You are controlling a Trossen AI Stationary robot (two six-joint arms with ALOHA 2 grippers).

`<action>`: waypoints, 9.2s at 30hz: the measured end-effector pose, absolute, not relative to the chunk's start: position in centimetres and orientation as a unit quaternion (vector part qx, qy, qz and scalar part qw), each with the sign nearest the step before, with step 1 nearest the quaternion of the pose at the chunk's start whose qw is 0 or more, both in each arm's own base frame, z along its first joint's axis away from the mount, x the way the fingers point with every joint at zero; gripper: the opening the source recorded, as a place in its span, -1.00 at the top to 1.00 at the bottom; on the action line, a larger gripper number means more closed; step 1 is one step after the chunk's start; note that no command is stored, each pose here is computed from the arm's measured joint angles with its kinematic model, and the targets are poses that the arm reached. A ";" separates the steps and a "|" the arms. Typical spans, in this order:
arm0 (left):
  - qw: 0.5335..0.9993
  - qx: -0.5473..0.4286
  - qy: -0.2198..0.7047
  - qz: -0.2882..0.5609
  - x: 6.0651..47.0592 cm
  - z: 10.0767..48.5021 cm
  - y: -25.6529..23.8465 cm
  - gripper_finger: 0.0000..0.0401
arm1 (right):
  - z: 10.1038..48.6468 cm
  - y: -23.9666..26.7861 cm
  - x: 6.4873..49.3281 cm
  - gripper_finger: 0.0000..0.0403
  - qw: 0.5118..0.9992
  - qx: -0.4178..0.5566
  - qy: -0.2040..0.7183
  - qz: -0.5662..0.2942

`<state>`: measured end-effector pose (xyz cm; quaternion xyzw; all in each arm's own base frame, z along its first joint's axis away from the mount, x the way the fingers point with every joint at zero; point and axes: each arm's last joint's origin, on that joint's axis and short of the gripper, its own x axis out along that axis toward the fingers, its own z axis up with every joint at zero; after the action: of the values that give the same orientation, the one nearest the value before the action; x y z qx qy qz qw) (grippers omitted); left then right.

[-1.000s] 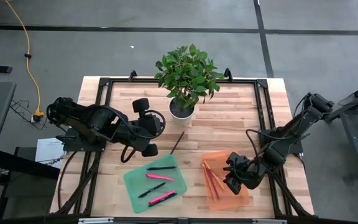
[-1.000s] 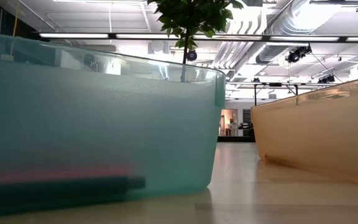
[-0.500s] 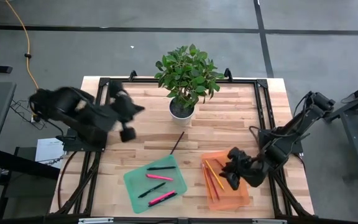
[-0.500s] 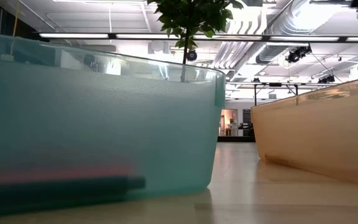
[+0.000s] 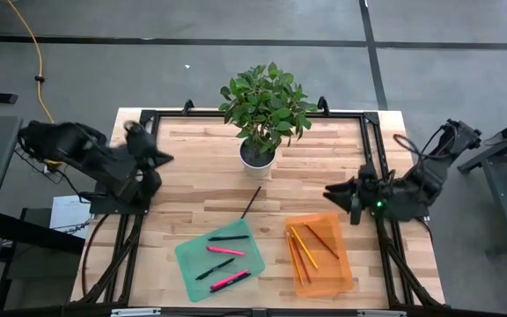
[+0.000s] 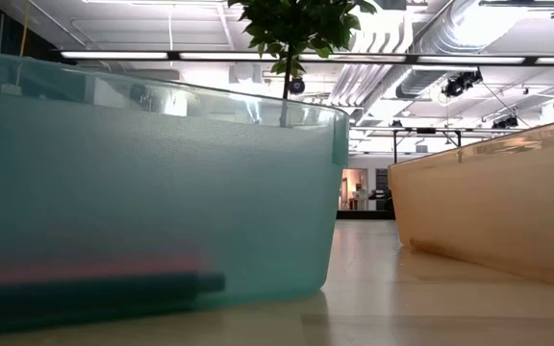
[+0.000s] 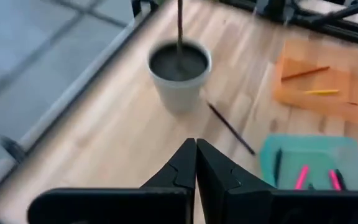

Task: Sort pens & pencils
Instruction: Put the purple pencil into the orange bin

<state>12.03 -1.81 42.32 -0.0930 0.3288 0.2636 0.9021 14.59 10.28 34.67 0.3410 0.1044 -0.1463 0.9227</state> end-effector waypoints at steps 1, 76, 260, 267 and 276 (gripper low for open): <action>0.900 -0.110 0.329 0.263 12.2 41.1 -1.9 1.00 | 34.9 9.9 14.3 0.28 0.925 0.337 0.101 -0.147; 0.740 -0.294 0.536 0.282 40.0 22.8 1.3 1.00 | 34.2 2.8 7.6 0.28 0.944 0.192 0.233 -0.132; 0.627 -0.331 0.650 0.274 40.6 13.7 2.9 0.62 | 34.2 2.7 7.5 0.28 0.950 0.156 0.233 -0.134; 0.626 -0.317 0.658 0.275 40.4 13.7 3.0 0.86 | 34.2 2.7 7.5 0.28 0.950 0.161 0.233 -0.135; 0.630 -0.304 0.662 0.269 40.4 13.6 3.0 0.90 | 34.3 2.7 7.5 0.28 0.950 0.163 0.230 -0.134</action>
<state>40.41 2.98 13.63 -0.3039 0.6619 0.2687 0.6303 7.55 2.69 34.26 0.1629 0.2302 -0.1344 0.9500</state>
